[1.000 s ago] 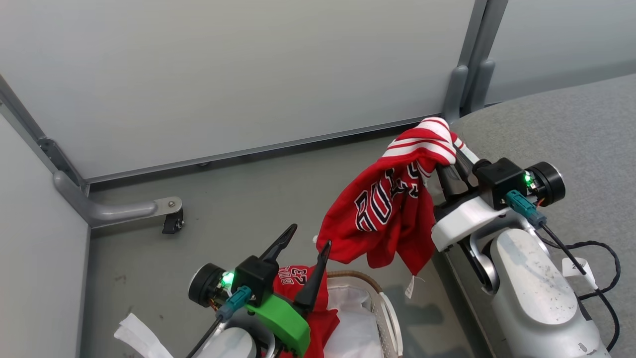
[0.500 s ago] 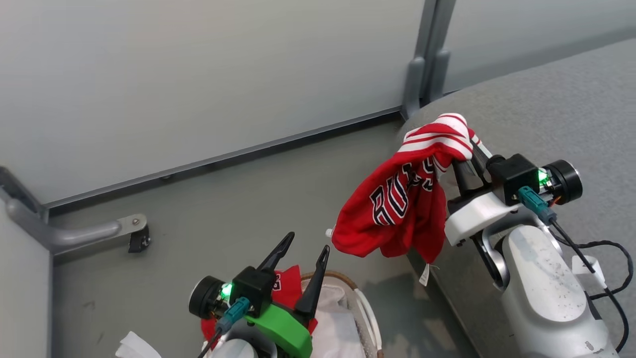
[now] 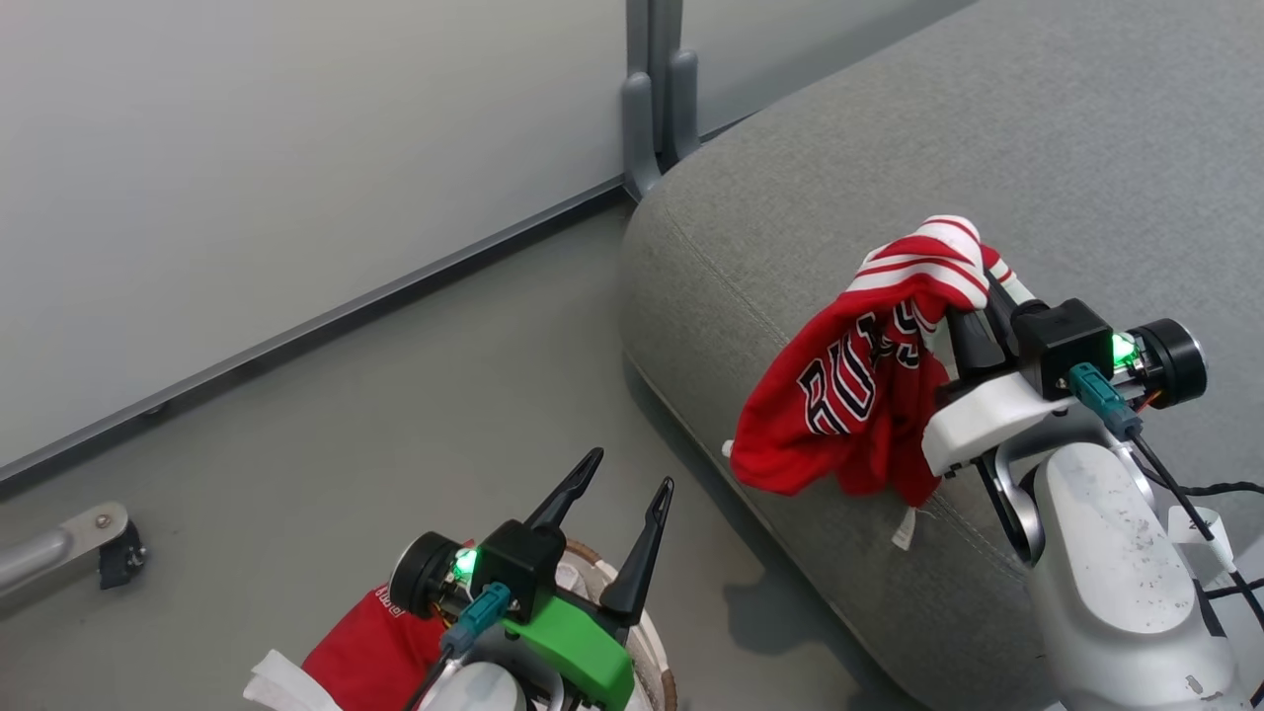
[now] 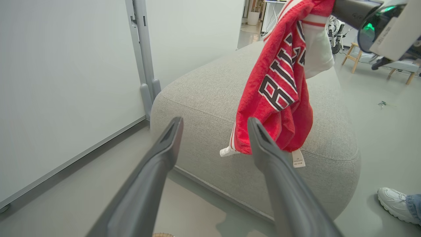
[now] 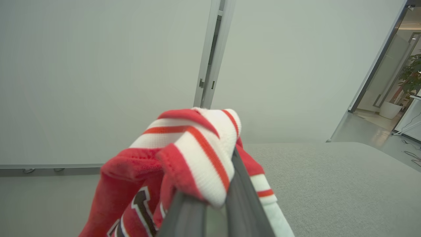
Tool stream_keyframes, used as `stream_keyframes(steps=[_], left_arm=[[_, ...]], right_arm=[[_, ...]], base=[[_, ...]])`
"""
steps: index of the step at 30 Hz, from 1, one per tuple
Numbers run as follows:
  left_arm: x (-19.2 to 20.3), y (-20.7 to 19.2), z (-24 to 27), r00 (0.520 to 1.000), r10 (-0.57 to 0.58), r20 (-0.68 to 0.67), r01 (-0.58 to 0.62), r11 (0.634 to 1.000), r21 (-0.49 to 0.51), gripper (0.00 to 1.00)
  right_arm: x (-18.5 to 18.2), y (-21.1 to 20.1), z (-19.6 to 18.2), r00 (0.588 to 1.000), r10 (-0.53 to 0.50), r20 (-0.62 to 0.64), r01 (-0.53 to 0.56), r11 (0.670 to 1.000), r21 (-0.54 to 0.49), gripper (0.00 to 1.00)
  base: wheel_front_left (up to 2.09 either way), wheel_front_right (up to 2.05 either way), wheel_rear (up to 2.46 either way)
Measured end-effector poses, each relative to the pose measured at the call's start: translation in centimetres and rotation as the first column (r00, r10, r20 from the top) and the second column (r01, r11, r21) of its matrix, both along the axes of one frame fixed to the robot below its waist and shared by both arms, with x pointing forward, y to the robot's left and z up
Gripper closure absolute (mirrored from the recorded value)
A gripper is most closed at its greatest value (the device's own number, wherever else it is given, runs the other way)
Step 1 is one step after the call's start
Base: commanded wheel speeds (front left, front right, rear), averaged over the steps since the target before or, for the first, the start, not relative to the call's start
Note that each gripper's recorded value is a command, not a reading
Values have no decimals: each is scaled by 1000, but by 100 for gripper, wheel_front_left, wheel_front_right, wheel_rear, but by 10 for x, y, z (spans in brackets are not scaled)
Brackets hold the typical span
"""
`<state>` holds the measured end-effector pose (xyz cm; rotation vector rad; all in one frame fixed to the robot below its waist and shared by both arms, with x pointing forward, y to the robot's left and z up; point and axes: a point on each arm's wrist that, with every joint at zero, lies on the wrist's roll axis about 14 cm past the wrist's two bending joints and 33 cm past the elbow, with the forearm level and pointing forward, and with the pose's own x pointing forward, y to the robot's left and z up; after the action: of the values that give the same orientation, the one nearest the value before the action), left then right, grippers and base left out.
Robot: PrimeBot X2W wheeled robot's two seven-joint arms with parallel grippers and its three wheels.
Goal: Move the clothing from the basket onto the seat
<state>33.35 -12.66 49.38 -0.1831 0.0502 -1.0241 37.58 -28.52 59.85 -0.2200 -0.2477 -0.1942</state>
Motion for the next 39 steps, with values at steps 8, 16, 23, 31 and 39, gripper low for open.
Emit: stream_keyframes(steps=[8, 16, 23, 31, 39], left_arm=[[2, -16, -12, 998, -61, -18, 61, 998, 3, 0], [29, -13, -25, 998, -57, -9, 57, 998, 8, 0], [67, -1, -47, 999, -34, 0, 34, 999, 29, 0], [113, 15, -79, 1000, 17, -5, -17, 999, 32, 0], [129, 34, -135, 992, 69, -102, -63, 996, 64, 0]], right_arm=[[7, -35, 15, 995, -95, 19, 96, 995, -33, 100], [56, -76, 88, 981, -142, 134, 163, 973, -162, 100], [114, -102, 149, 958, -166, 234, 222, 946, -236, 100], [182, -131, 101, 964, -243, 110, 263, 935, -236, 100], [215, -147, -51, 936, -299, -186, 258, 942, -212, 100]], base=[[0, 0, 0], [0, 0, 0], [0, 0, 0], [0, 0, 0], [0, 0, 0]])
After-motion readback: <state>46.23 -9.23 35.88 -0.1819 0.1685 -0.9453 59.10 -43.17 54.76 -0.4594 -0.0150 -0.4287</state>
